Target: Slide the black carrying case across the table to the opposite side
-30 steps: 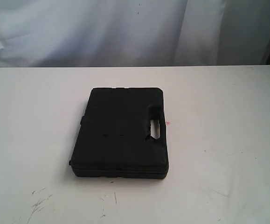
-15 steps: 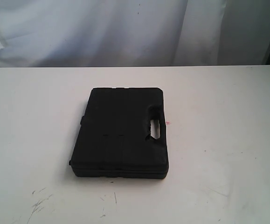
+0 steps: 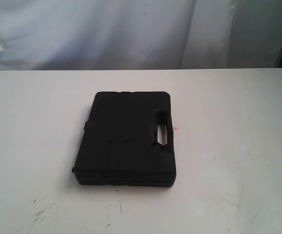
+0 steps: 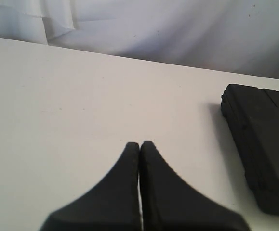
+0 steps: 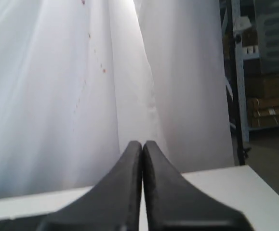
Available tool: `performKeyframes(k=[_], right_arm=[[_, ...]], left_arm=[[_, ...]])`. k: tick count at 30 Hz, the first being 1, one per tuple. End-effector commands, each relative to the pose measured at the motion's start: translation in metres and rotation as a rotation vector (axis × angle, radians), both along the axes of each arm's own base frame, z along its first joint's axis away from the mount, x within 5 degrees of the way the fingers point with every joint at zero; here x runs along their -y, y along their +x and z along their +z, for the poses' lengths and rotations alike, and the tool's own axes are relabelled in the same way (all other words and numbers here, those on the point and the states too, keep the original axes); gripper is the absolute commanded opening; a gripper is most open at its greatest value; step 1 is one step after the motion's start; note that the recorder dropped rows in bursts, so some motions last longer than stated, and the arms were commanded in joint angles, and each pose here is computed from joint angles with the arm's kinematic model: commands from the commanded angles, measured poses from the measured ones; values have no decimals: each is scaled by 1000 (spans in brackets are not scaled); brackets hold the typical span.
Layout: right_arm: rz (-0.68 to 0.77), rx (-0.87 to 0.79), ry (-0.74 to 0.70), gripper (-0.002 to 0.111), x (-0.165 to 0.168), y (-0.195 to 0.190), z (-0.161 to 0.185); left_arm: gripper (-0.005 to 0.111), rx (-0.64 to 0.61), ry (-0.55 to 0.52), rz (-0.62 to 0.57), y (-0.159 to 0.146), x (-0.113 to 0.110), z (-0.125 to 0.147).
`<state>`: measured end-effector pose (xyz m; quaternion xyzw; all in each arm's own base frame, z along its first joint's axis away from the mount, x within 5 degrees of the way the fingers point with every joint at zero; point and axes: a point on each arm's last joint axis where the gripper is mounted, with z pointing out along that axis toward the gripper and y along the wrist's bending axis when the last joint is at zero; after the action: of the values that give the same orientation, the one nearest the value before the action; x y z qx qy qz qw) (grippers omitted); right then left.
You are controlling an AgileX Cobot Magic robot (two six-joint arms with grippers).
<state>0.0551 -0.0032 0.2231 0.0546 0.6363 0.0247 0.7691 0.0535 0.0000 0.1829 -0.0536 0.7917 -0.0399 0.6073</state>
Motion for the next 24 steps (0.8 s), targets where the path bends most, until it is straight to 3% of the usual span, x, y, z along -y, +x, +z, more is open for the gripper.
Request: performKeyframes(k=[1, 8, 12, 19, 24], right_arm=[[-2, 158, 100, 0, 2, -4, 14], [11, 214, 96, 0, 1, -14, 53], [21, 140, 98, 0, 0, -8, 83], [36, -165, 109, 0, -1, 37, 125], [54, -510, 103, 0, -1, 83, 122]], left_arm=[[0, 2, 2, -6, 0, 0, -1], [0, 2, 0, -5, 0, 0, -1], [0, 2, 0, -5, 0, 0, -1], [0, 2, 0, -5, 0, 0, -1], [0, 2, 3, -6, 0, 0, -1]])
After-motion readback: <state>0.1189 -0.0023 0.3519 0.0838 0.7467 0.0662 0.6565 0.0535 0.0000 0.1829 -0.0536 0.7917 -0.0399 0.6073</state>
